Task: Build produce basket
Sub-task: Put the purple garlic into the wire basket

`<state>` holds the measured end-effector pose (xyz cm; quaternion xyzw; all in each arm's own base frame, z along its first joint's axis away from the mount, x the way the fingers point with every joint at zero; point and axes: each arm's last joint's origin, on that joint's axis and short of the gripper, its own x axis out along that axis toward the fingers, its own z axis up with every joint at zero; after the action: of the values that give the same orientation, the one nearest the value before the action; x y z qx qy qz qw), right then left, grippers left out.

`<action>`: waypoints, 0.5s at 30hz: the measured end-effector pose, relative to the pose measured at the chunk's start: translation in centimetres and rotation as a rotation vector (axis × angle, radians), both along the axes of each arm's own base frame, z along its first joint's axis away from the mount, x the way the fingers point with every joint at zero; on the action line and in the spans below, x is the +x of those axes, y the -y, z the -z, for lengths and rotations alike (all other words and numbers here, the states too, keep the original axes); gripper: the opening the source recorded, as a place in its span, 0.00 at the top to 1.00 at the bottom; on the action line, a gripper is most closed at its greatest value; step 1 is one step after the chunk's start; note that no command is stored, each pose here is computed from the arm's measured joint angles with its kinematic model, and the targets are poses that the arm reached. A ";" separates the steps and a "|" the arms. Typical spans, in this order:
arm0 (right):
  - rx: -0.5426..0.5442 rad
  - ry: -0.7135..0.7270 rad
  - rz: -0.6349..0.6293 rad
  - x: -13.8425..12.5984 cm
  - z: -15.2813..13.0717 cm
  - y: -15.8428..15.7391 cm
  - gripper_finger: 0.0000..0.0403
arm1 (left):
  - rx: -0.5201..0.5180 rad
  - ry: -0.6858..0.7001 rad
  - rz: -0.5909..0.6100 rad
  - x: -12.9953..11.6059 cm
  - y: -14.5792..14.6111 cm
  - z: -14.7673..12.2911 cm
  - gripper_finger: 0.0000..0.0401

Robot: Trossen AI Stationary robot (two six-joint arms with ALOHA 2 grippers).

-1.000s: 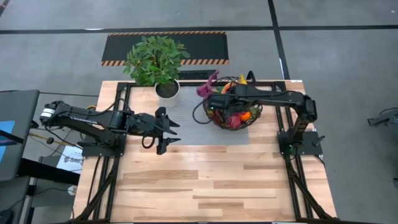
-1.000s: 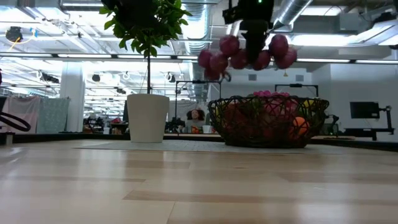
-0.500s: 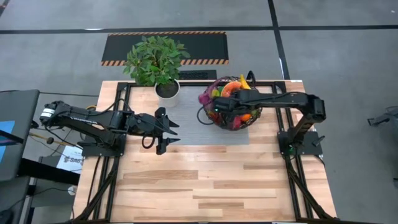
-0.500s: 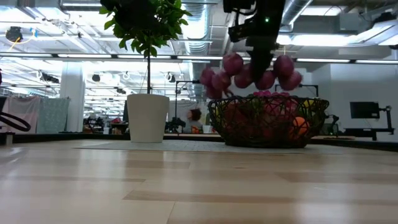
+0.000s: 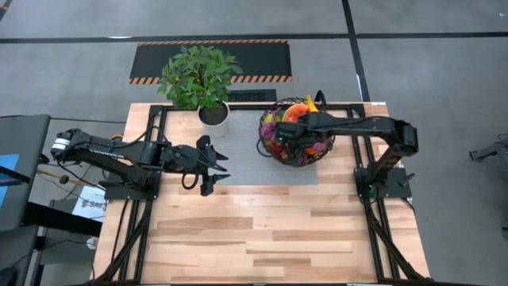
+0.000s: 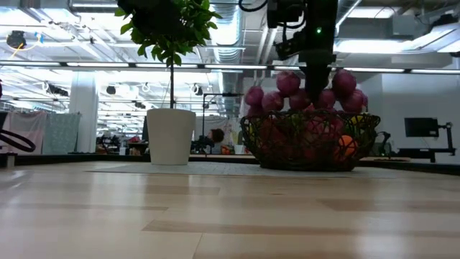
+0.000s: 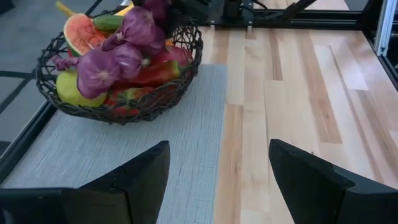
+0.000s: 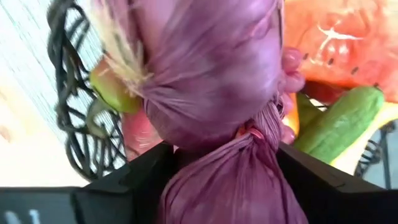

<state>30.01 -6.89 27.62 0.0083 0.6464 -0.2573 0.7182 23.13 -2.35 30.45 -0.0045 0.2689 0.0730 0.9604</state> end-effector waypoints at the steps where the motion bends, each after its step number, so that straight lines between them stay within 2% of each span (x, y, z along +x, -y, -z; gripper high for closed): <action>1: 0.003 0.003 0.000 -0.1 -0.1 0.0 0.32 | 0.000 0.000 0.000 0.0 0.0 0.0 0.34; 15: 0.019 0.142 0.041 -2.5 -3.5 -0.2 0.31 | 0.023 0.002 0.018 0.0 0.0 -0.1 0.34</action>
<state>27.54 -6.68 31.09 0.0465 0.5958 -0.2646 0.7568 23.16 -2.37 30.51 0.0086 0.2670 0.0675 0.9613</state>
